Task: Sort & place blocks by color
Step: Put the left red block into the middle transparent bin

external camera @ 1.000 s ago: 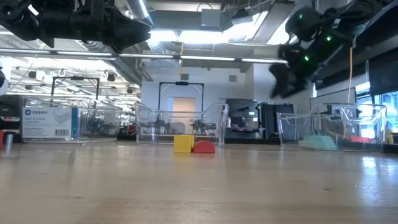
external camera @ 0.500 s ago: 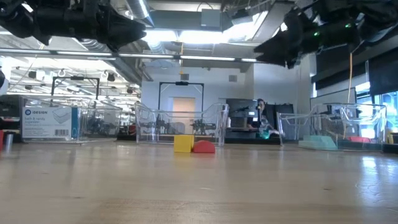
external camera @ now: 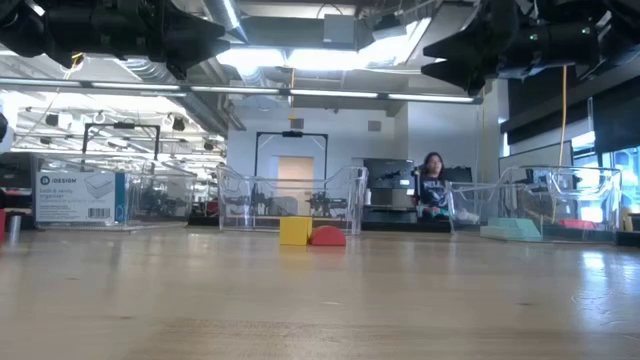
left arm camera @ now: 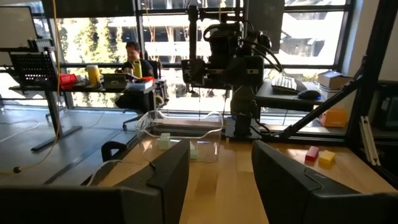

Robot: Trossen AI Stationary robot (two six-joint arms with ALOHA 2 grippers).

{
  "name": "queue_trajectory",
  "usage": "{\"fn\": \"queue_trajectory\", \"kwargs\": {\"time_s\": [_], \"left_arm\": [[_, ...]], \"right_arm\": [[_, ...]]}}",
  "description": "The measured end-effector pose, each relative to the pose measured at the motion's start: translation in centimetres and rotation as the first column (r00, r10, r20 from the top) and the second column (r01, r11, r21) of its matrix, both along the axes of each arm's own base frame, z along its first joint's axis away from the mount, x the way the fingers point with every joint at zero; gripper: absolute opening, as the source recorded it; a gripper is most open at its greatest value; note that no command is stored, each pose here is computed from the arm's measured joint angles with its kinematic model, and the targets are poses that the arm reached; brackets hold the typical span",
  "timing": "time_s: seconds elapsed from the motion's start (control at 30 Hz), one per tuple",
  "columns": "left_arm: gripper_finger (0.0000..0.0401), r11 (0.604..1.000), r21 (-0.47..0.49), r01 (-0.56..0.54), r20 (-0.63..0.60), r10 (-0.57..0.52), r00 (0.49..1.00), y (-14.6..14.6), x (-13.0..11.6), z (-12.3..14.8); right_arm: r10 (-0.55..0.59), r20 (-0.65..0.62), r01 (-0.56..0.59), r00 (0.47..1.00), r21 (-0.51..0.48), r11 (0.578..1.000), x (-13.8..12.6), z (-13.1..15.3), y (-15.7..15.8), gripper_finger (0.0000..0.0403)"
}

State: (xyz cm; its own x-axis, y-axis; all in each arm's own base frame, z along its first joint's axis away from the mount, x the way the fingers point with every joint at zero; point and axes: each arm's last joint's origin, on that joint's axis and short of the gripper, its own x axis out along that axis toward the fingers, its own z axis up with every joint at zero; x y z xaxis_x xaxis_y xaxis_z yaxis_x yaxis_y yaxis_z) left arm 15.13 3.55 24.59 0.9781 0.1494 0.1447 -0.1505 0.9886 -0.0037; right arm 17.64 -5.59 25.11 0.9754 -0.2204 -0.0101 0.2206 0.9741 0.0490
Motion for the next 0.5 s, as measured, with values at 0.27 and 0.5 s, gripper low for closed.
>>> {"fn": "queue_trajectory", "kwargs": {"time_s": [0.27, 0.5], "left_arm": [[0.0165, 1.000, 0.022, -0.003, -0.003, 0.003, 1.000, 0.00, 0.00, 0.00], [0.0165, 1.000, 0.020, -0.003, -0.004, 0.003, 1.000, 0.00, 0.00, -0.01]], "right_arm": [[0.006, -0.005, -0.006, 1.000, -0.026, 1.000, 0.03, 0.01, 0.11, 0.0255], [0.006, -0.005, -0.006, 1.000, -0.022, 1.000, 0.04, 0.00, 0.11, 0.0255]]}}
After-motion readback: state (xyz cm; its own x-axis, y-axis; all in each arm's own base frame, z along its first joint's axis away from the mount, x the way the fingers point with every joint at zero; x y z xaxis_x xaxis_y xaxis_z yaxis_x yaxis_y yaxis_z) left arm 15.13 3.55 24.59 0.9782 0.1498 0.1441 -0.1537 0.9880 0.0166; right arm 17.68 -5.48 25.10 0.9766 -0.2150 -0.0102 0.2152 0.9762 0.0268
